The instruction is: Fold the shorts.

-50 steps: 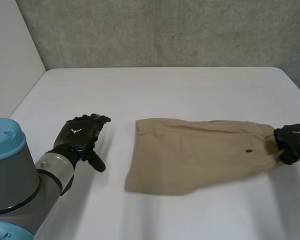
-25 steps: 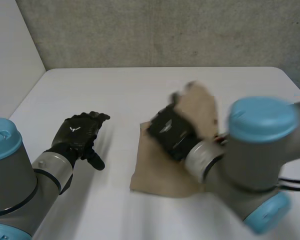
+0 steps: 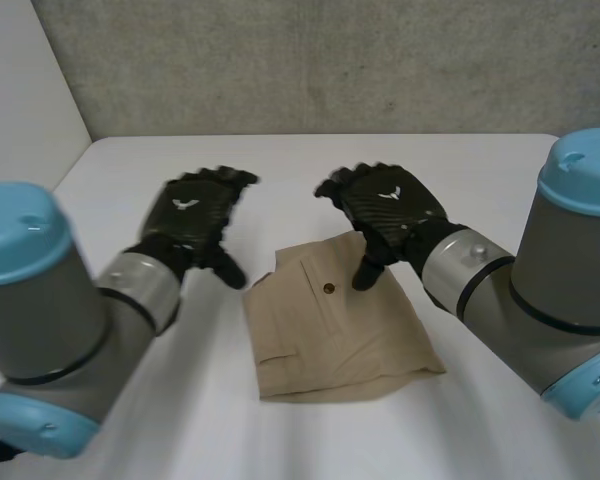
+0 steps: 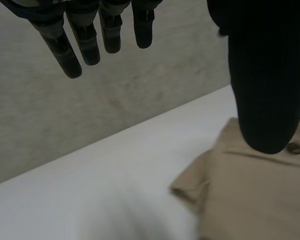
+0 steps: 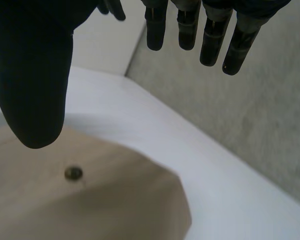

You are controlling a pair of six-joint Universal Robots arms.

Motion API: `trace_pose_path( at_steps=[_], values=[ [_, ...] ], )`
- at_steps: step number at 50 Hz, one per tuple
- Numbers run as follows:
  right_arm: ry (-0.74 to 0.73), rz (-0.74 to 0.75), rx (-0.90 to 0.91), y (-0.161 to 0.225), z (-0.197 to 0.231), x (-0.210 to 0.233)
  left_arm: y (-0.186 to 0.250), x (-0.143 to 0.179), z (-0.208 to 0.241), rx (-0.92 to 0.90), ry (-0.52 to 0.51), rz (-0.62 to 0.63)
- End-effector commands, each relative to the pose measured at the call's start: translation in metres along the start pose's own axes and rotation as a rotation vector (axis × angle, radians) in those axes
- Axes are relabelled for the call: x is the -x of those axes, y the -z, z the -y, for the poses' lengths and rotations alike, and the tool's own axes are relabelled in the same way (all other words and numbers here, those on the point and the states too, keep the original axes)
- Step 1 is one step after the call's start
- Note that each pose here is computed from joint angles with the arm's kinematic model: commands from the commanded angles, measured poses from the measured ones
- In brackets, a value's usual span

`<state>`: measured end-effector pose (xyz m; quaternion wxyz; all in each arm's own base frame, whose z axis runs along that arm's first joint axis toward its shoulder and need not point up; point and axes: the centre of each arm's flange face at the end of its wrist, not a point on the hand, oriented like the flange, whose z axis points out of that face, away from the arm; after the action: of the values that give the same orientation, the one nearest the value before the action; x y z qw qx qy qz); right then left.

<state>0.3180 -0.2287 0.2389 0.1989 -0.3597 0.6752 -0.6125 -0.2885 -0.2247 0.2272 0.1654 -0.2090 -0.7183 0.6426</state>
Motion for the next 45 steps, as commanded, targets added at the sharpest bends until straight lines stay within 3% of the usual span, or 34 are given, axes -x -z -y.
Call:
trace_pose_path(
  at_steps=[1, 8, 18, 25, 28, 32, 33, 36, 40, 45],
  values=[
    [-0.013, -0.032, 0.213, -0.009, -0.046, -0.011, -0.014, -0.049, -0.041, 0.155, 0.034, -0.080],
    [-0.002, -0.081, 0.323, -0.019, -0.082, -0.018, -0.016, -0.039, -0.094, 0.365, -0.006, 0.066],
    [0.070, -0.121, 0.342, -0.017, -0.081, -0.023, -0.019, -0.041, -0.093, 0.360, -0.017, 0.062],
    [0.070, -0.194, 0.139, -0.002, -0.012, -0.037, -0.011, -0.038, -0.010, 0.132, 0.031, 0.051],
    [-0.012, -0.280, -0.005, 0.007, 0.026, -0.051, -0.003, -0.035, 0.023, 0.041, 0.050, 0.037],
    [-0.059, -0.436, -0.147, 0.026, 0.063, -0.074, 0.009, -0.009, 0.079, -0.112, 0.078, 0.083],
    [-0.058, -0.471, -0.167, 0.031, 0.069, -0.079, 0.011, 0.010, 0.096, -0.154, 0.085, 0.128],
    [-0.041, -0.555, -0.189, 0.043, 0.082, -0.095, 0.016, 0.034, 0.113, -0.160, 0.086, 0.178],
    [-0.011, -0.559, -0.136, 0.047, 0.085, -0.096, 0.028, 0.056, 0.131, -0.103, 0.089, 0.189],
    [-0.011, -0.545, -0.085, 0.051, 0.083, -0.095, 0.031, 0.062, 0.122, -0.024, 0.096, 0.169]
  ],
)
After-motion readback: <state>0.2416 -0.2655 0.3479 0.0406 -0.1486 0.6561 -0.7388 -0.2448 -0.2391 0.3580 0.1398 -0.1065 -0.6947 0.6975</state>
